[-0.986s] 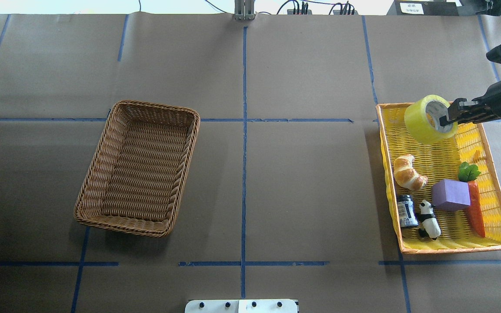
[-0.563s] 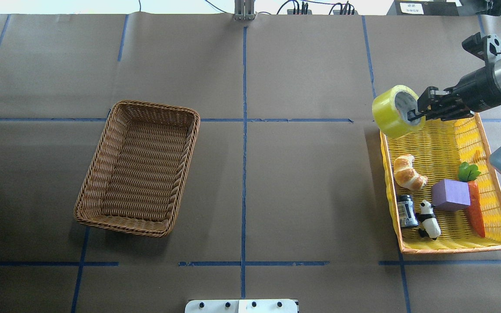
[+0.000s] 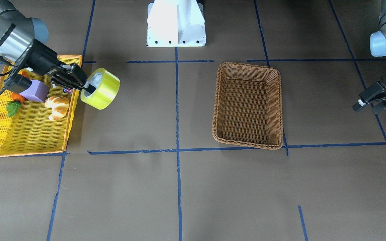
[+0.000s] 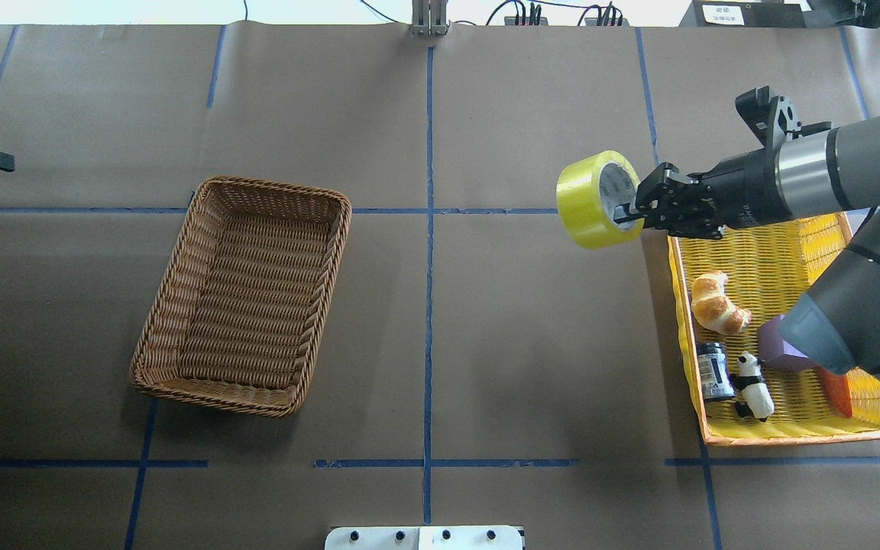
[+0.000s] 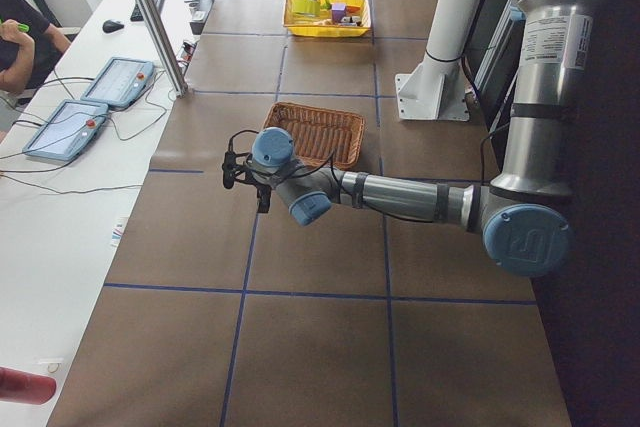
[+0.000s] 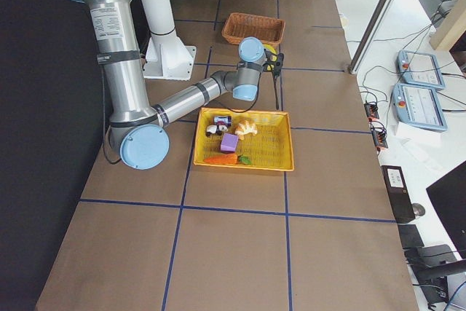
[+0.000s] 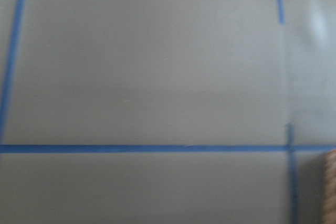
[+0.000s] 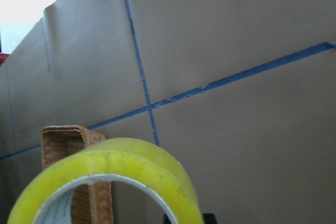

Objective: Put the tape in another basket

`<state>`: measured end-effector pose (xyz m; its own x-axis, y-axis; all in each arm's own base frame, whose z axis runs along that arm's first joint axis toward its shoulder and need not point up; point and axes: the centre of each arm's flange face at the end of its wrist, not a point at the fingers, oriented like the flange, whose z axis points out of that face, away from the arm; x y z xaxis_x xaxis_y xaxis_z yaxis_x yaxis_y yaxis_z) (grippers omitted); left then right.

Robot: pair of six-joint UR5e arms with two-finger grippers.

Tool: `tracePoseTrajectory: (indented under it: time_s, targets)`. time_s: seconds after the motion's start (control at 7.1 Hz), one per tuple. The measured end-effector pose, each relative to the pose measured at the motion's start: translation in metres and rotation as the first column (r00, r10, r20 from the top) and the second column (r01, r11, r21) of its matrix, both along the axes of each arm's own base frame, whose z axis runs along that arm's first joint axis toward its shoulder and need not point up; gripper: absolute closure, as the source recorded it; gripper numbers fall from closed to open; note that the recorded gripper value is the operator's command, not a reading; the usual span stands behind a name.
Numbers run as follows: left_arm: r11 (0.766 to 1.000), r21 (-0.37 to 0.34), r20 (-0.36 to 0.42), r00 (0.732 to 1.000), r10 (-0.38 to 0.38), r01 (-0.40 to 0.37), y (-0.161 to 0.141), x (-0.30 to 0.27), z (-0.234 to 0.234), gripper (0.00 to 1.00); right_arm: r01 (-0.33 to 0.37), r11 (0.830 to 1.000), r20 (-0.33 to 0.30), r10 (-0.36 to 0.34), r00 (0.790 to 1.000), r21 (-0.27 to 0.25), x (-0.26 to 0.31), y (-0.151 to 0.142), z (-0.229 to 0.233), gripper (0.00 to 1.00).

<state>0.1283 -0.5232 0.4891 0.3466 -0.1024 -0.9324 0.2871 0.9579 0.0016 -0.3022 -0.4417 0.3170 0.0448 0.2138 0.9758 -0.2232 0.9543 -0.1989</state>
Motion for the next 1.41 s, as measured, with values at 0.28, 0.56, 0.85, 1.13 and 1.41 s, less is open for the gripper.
tracePoseTrajectory:
  time_s: [0.28, 0.56, 0.85, 1.13, 1.41]
  targets:
    - [0.996, -0.092, -0.184, 0.982, -0.040, 0.024, 0.009, 0.039, -0.064, 0.00, -0.047, 0.998, 0.180, 0.052, 0.982, -0.034, -0.045, 0.038, -0.027, 0.99]
    - [0.991, -0.137, -0.350, 0.936, -0.042, -0.006, 0.029, 0.059, -0.100, 0.00, -0.020, 0.999, 0.312, 0.033, 0.950, -0.042, -0.070, 0.071, -0.044, 0.99]
    - [0.979, -0.195, -0.529, 0.847, -0.056, -0.057, 0.053, 0.088, -0.136, 0.00, -0.004, 0.999, 0.399, 0.024, 0.917, -0.049, -0.092, 0.089, -0.074, 1.00]
    - [0.961, -0.239, -0.678, 0.732, -0.060, -0.142, 0.086, 0.107, -0.170, 0.00, 0.037, 0.999, 0.451, -0.018, 0.892, -0.032, -0.111, 0.108, -0.102, 1.00]
    - [0.935, -0.236, -0.757, 0.654, -0.005, -0.266, 0.124, 0.119, -0.213, 0.00, 0.089, 0.996, 0.489, -0.073, 0.869, -0.008, -0.123, 0.131, -0.125, 1.00]
